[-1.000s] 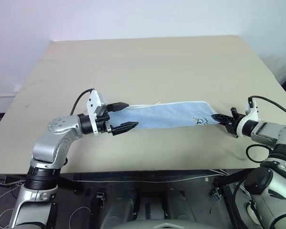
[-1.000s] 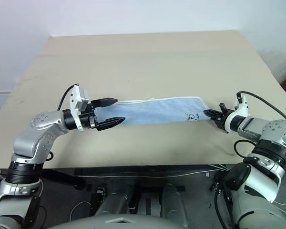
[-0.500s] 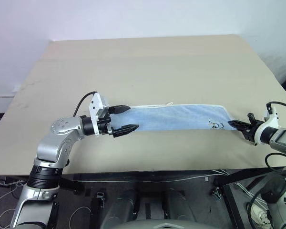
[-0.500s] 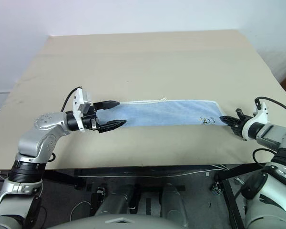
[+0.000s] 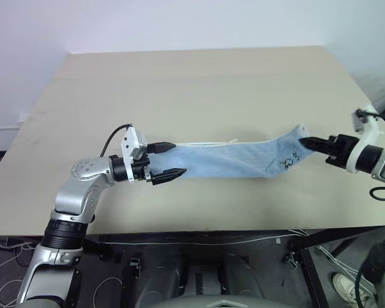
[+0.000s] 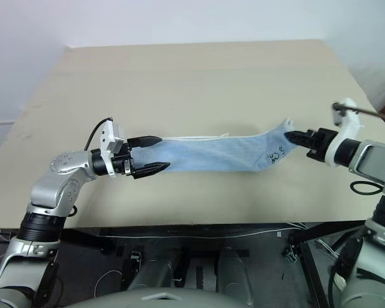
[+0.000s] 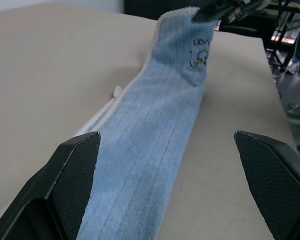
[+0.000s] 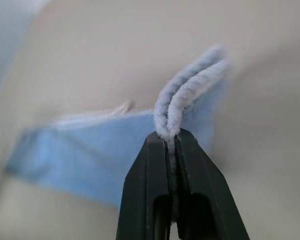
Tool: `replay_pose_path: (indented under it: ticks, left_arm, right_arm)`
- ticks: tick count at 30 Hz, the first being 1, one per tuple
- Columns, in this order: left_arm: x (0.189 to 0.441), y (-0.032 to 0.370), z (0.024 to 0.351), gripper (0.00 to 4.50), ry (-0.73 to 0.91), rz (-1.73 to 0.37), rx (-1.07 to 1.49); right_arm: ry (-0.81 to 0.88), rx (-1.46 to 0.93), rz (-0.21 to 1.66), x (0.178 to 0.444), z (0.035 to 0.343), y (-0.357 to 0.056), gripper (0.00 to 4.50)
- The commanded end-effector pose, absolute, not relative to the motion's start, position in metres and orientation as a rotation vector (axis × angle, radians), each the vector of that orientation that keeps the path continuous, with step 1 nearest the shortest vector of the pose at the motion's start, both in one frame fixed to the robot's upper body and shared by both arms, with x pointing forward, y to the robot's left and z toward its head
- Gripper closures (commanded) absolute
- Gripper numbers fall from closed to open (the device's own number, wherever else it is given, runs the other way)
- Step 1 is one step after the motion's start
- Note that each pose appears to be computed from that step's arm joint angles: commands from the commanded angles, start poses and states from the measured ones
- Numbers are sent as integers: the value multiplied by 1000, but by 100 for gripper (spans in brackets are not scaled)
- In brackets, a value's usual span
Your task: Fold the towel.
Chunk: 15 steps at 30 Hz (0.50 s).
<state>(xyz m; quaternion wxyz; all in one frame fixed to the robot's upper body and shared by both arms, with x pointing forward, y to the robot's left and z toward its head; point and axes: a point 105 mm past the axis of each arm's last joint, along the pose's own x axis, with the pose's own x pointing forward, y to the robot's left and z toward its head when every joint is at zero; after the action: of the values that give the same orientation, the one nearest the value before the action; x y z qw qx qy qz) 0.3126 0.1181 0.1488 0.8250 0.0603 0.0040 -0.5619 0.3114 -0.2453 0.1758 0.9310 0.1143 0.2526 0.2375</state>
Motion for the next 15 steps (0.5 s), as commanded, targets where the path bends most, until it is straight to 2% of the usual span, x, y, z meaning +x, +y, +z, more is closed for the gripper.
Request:
replay_pose_path:
  ticks: [1,6,9,15]
  left_arm:
    - [310,116,154,0,-27,-1206,156]
    - [309,118,152,0,-25,-1195,161]
    - [309,119,152,0,-23,-1189,169]
    - [307,121,149,0,-17,-1175,184]
  right_arm:
    - [460,121,633,308,189,-211,447]
    - [438,112,751,313,192,-173,447]
    - [471,86,798,313,182,-156,447]
    - [559,136,780,326,157,-142,447]
